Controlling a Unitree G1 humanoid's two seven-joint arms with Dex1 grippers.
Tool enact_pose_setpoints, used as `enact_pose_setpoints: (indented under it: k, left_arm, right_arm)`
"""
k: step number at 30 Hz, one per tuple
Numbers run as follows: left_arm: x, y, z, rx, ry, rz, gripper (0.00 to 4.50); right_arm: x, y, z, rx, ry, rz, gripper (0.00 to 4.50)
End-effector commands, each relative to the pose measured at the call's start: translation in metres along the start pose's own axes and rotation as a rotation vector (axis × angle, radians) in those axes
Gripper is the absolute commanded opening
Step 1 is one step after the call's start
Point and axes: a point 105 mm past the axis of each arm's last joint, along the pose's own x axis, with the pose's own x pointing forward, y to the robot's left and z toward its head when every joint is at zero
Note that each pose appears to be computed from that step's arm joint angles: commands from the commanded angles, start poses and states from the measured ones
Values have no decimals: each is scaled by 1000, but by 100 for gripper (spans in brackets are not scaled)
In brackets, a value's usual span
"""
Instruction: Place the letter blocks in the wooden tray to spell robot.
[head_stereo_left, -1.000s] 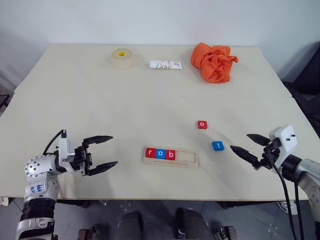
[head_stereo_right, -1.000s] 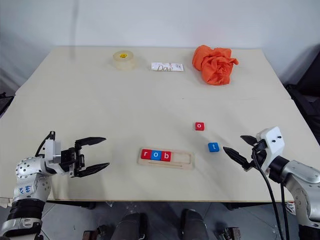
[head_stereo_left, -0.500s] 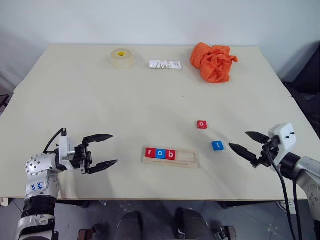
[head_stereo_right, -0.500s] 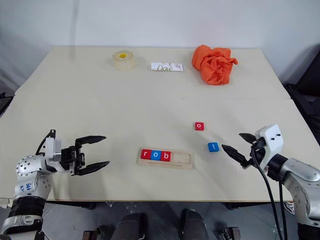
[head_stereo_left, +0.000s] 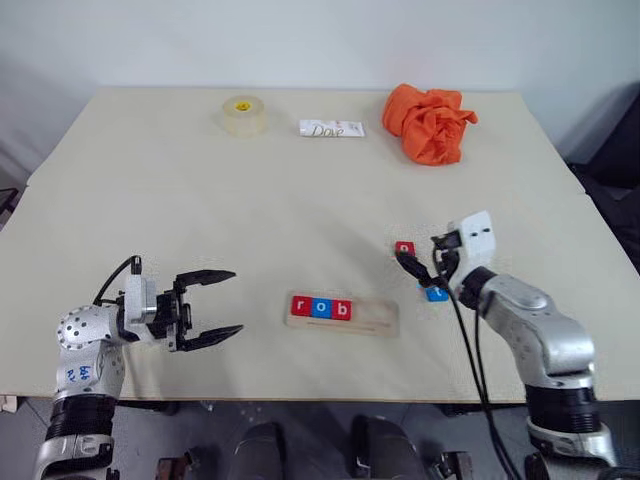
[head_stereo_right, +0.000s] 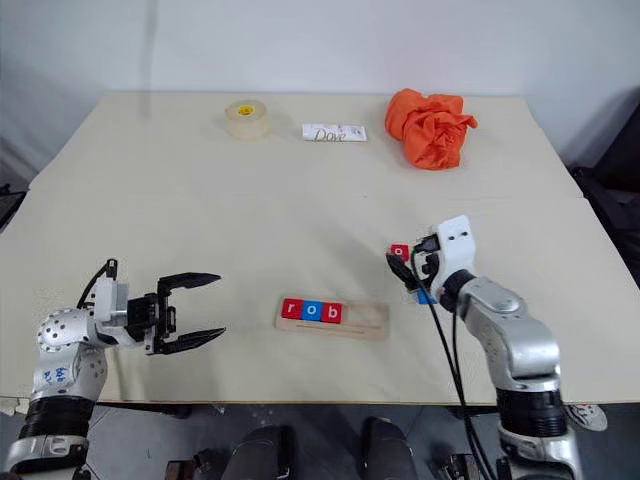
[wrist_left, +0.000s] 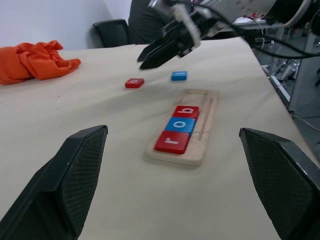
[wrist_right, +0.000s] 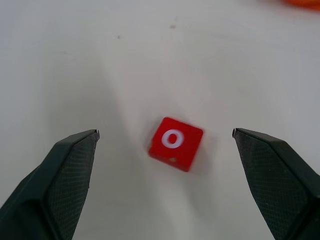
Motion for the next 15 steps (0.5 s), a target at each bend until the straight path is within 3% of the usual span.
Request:
enact_pose_setpoints:
  k: [1,15]
  left_arm:
    - [3,-3,9,26,-25,2,450]
    - [3,-14,10,17,-22,32,450]
  right_arm:
    - [9,1,6,-35,-23,-44,448]
    - [34,-1,-12,11,17,-159,448]
